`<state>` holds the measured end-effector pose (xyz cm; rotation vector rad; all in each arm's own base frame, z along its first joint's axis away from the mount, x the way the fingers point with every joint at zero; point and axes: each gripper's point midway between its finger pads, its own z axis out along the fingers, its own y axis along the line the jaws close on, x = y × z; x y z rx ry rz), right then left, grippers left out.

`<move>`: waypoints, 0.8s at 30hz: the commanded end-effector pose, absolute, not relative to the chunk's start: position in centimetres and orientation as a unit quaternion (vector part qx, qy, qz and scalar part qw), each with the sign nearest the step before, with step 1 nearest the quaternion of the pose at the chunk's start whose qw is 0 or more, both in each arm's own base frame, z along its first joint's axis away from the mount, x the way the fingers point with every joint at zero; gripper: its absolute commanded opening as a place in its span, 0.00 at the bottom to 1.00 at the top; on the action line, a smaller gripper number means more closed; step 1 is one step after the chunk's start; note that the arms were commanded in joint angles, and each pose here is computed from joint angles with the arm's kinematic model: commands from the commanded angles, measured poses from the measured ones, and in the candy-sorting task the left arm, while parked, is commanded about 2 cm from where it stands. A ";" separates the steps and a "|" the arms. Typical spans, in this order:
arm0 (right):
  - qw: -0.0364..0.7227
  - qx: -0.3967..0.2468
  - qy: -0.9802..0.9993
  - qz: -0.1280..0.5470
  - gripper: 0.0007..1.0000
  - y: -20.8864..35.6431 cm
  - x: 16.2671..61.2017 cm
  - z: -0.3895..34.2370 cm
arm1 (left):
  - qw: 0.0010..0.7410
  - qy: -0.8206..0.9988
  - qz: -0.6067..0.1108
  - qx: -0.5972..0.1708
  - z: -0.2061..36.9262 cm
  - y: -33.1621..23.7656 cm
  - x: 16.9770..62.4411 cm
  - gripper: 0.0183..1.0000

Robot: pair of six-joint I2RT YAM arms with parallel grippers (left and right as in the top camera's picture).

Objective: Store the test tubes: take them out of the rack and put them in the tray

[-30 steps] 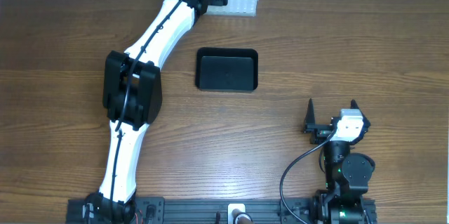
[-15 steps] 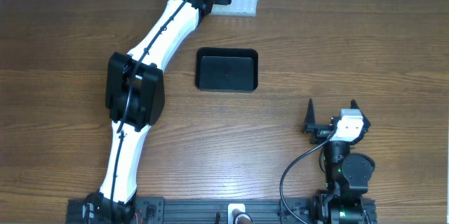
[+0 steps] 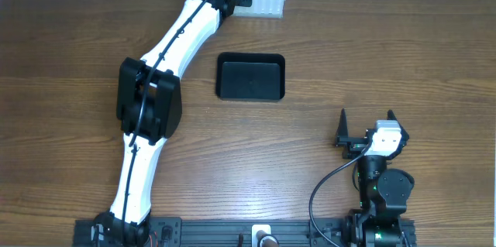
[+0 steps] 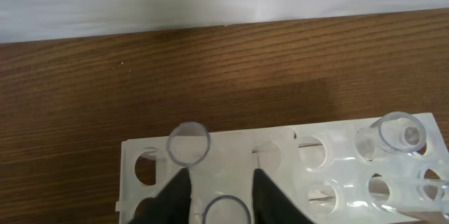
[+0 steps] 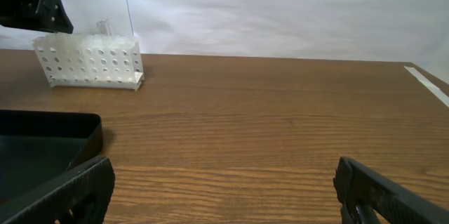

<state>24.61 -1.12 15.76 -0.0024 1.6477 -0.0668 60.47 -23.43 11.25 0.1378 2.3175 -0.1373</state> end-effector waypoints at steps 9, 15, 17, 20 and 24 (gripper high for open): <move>0.680 -0.006 0.733 -0.025 0.99 -0.9 24.6 15.7 | 0.398 0.914 -0.050 0.058 12.1 -23.5 60.3 0.07; 0.680 -0.006 0.733 -0.025 0.99 -0.9 24.6 15.7 | 0.398 0.914 -0.050 0.058 12.2 -23.5 60.3 0.02; 0.680 -0.006 0.733 -0.025 0.99 -0.9 24.6 15.7 | 0.400 0.914 -0.051 0.058 12.5 -23.5 60.3 0.02; 0.680 -0.006 0.733 -0.025 0.99 -0.9 24.6 15.7 | 0.406 0.911 -0.053 0.057 13.6 -23.4 60.2 0.02; 0.680 -0.006 0.733 -0.025 0.99 -0.9 24.6 15.7 | 0.418 0.905 -0.057 0.055 15.6 -23.4 60.0 0.02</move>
